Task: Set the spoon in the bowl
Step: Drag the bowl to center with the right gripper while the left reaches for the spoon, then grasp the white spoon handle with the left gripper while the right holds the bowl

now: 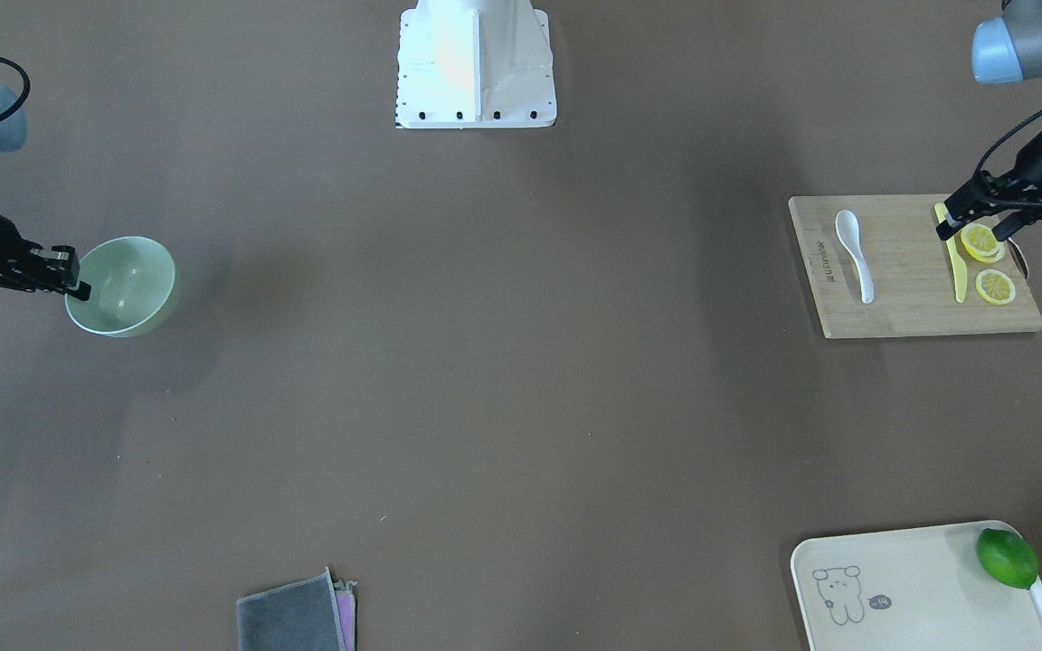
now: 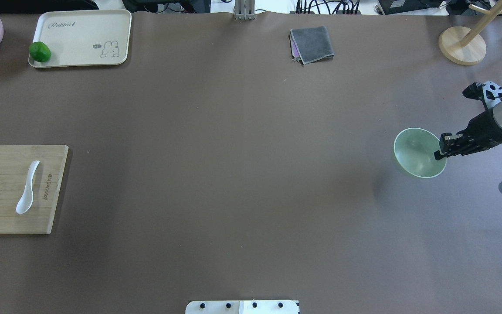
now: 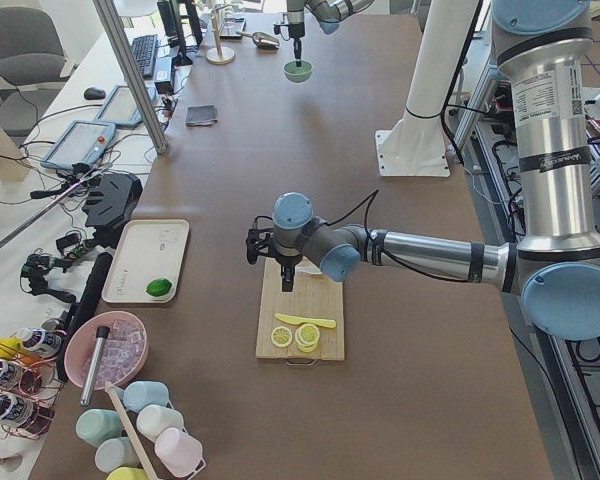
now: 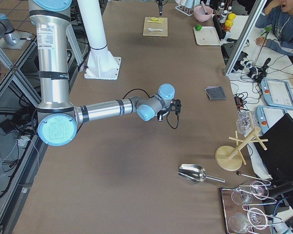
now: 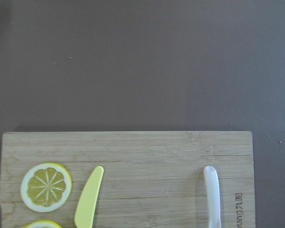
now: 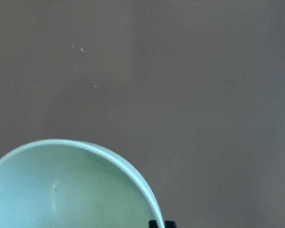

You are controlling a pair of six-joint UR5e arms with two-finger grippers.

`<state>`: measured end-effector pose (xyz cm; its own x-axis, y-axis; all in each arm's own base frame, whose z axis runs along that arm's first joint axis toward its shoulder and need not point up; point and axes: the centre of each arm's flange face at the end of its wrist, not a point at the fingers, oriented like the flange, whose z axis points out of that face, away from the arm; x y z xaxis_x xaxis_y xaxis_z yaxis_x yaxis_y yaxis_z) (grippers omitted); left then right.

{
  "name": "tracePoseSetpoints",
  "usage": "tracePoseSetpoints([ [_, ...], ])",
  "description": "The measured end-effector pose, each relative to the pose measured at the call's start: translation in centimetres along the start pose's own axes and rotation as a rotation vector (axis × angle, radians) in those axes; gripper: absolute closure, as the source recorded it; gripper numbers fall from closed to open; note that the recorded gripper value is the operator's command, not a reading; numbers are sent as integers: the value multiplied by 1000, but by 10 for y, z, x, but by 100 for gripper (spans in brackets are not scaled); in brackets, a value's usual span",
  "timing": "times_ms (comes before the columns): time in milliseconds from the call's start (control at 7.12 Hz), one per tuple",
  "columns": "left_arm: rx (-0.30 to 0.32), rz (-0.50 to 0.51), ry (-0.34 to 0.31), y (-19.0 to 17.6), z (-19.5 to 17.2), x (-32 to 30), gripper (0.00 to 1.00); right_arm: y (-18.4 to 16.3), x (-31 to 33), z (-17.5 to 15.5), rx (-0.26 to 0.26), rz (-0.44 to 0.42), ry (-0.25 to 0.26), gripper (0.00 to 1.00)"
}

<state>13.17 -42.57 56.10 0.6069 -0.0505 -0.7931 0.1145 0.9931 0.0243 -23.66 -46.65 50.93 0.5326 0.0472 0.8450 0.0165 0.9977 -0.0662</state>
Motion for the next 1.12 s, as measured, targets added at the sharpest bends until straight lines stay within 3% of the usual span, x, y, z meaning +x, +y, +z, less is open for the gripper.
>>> tracePoseSetpoints([
  [561,-5,-21,-47,17,68,70,25,55,-180,56,27,158,-55,100],
  [1123,-22,4,-74,27,93,80,34,110,-287,102,57,235,-77,100],
])
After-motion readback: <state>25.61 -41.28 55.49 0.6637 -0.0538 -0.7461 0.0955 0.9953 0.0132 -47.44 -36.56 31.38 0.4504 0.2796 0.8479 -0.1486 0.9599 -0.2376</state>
